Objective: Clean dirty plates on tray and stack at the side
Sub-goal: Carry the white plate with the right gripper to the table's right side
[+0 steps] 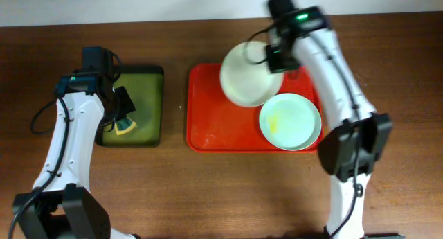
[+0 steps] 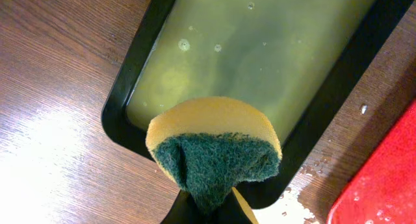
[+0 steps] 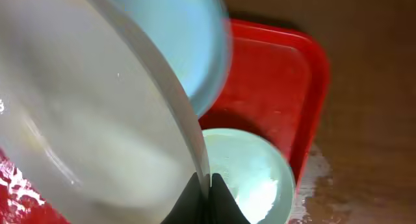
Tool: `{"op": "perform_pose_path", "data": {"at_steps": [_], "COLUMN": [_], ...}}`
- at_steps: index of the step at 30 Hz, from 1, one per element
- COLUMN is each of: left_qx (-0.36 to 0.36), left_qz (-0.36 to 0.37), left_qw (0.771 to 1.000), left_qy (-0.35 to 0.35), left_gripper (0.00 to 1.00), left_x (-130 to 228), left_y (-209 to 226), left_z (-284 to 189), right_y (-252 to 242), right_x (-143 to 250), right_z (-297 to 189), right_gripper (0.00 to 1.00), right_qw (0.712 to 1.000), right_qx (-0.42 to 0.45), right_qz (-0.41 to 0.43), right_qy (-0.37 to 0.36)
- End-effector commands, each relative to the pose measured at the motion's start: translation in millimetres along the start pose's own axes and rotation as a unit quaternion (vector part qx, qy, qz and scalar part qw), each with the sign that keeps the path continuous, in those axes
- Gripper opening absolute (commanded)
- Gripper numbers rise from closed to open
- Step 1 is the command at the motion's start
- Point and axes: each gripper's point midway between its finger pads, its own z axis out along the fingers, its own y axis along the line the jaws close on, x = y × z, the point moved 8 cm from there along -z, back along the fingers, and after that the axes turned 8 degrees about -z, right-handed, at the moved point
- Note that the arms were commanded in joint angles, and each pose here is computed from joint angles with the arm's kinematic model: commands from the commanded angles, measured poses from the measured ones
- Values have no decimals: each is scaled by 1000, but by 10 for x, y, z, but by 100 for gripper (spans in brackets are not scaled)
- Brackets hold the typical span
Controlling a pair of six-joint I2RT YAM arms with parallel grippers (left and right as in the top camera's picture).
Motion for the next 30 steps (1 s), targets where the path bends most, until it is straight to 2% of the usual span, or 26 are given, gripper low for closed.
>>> {"op": "perform_pose_path", "data": {"at_steps": [1, 3, 5, 9, 13, 15, 17, 18, 20, 22, 24, 25, 26, 28, 30], "left_qx": [7, 12, 11, 16, 16, 16, 16, 17, 18, 18, 18, 24, 25, 25, 25], "left_qz": [4, 4, 4, 3, 3, 4, 4, 3, 3, 3, 3, 3, 3, 3, 3], "left_qw": [1000, 1000, 1000, 1000, 1000, 1000, 1000, 1000, 1000, 1000, 1000, 1000, 1000, 1000, 1000], "left_qy": [-5, -6, -5, -5, -6, -6, -6, -7, -10, -10, -9, -6, -6, -6, -6], "left_gripper": [0, 0, 0, 0, 0, 0, 0, 0, 0, 0, 0, 0, 0, 0, 0], "left_x": [14, 18, 27, 22, 20, 20, 19, 15, 7, 7, 9, 15, 16, 16, 16], "left_y": [11, 0, 2, -8, -9, -9, -9, -12, -17, -16, -16, -26, -27, -27, -27], "left_z": [-20, 20, 37, 37, 37, 37, 37, 37, 36, 36, 36, 36, 36, 36, 36], "right_y": [-637, -1233, -1815, -2598, -2748, -2730, -2759, -2766, -2779, -2687, -2513, -2235, -1998, -1547, -1064], "right_x": [59, 193, 393, 794, 1118, 1170, 1177, 1157, 1079, 902, 809, 672, 565, 383, 168], "right_z": [-35, -44, -19, 205, 789, 926, 854, 764, 477, -187, -574, -819, -923, -973, -840], "right_gripper": [4, 4, 4, 4, 4, 5, 56, 63, 69, 76, 80, 93, 98, 98, 99], "right_qw": [986, 978, 972, 952, 944, 944, 944, 944, 945, 936, 927, 931, 933, 933, 943], "right_qx": [-137, -127, -76, -35, -34, -33, -16, -12, 1, 21, 21, -22, -74, -169, -199], "right_qz": [97, 162, 219, 301, 328, 328, 329, 328, 324, 334, 339, 305, 276, 222, 162], "right_qy": [-14, -23, -23, -31, -14, -11, -8, -11, -37, -113, -160, -199, -219, -227, -213]}}
